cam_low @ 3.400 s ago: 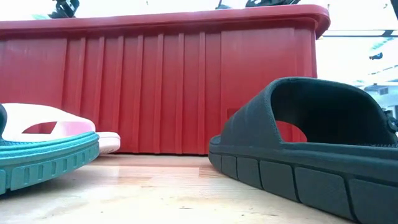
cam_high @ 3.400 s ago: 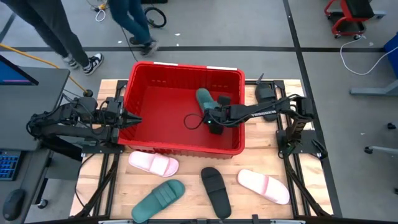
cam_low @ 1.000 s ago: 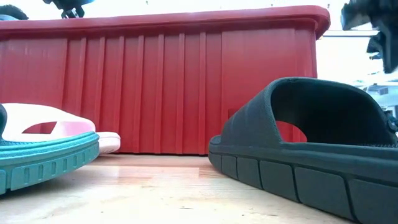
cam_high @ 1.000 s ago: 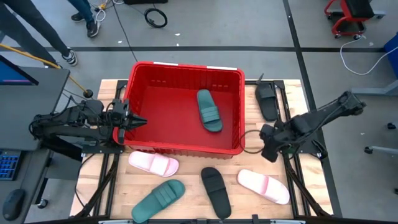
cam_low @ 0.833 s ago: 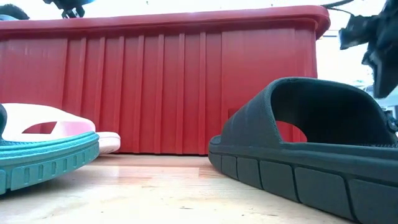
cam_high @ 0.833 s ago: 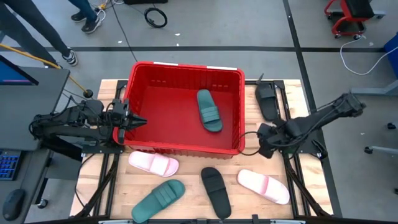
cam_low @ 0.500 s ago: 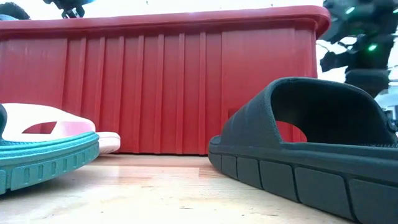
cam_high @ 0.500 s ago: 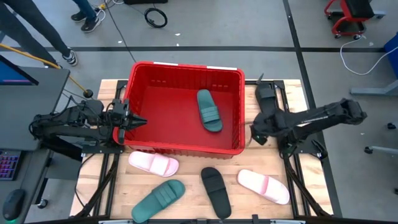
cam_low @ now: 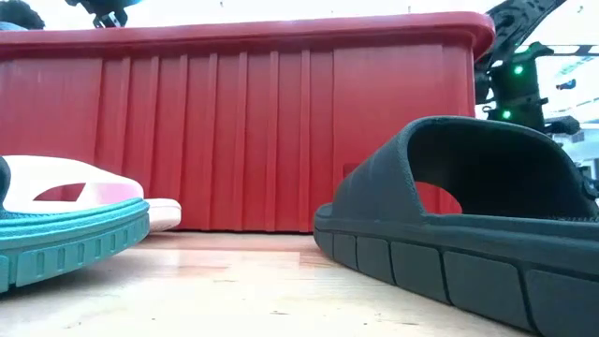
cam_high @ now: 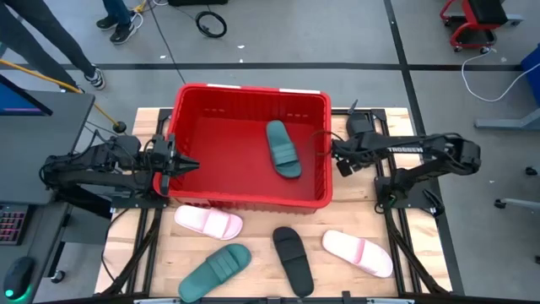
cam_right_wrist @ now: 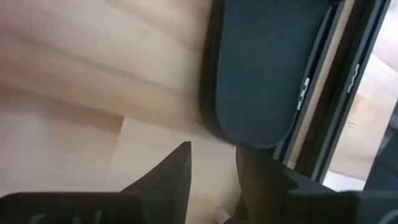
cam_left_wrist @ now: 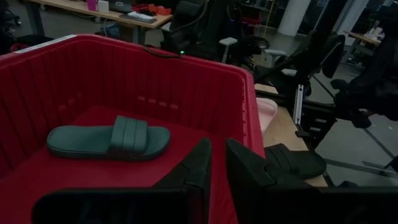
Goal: Pick and place slides into bin
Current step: Put the top black slide into the red bin
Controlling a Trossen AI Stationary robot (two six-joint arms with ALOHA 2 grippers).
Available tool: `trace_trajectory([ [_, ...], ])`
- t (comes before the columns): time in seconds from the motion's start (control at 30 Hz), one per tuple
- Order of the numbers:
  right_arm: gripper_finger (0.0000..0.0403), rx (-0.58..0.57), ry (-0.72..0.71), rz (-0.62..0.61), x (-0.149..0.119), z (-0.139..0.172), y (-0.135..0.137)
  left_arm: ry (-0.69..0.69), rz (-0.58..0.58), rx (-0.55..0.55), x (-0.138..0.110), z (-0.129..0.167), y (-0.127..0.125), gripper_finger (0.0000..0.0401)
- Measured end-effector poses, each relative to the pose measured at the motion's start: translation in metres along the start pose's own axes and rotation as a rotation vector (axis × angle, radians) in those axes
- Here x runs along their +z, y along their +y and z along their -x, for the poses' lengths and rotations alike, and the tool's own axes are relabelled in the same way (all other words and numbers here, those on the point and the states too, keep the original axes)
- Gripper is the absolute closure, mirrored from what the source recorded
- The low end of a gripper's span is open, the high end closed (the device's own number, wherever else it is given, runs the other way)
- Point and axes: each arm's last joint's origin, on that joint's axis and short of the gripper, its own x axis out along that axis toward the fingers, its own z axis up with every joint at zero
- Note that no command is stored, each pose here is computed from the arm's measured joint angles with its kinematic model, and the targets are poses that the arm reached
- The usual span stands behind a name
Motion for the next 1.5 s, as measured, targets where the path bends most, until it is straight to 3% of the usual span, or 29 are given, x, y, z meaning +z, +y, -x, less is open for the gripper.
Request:
trace_trajectory([
  [0.33,0.0270,0.000,-0.020,-0.165,0.023,-0.019,0.003,0.001,0.000,0.000,0.000,0.000,0.000,0.0348],
  [0.67,0.0272,-0.063,0.042,-0.260,0.003,-0.044,-0.004,0.009,-0.050,0.001,-0.001,0.000,0.000,0.0348],
  [0.9,0.0276,-0.049,-0.031,-0.246,0.005,-0.048,0.000,0.028,-0.050,0.005,-0.001,-0.004,0.000,0.0349],
  [1.03,0.0302,-0.036,-0.067,-0.252,0.010,-0.043,-0.001,0.047,-0.044,0.009,-0.002,-0.008,0.000,0.0349],
  [1.23,0.0380,-0.006,-0.055,-0.218,0.011,-0.044,0.001,0.067,-0.046,0.013,-0.003,-0.012,0.000,0.0349],
  [1.5,0.0385,0.013,0.002,-0.221,0.008,-0.036,-0.005,0.072,-0.014,0.015,-0.003,-0.014,0.000,0.0349],
])
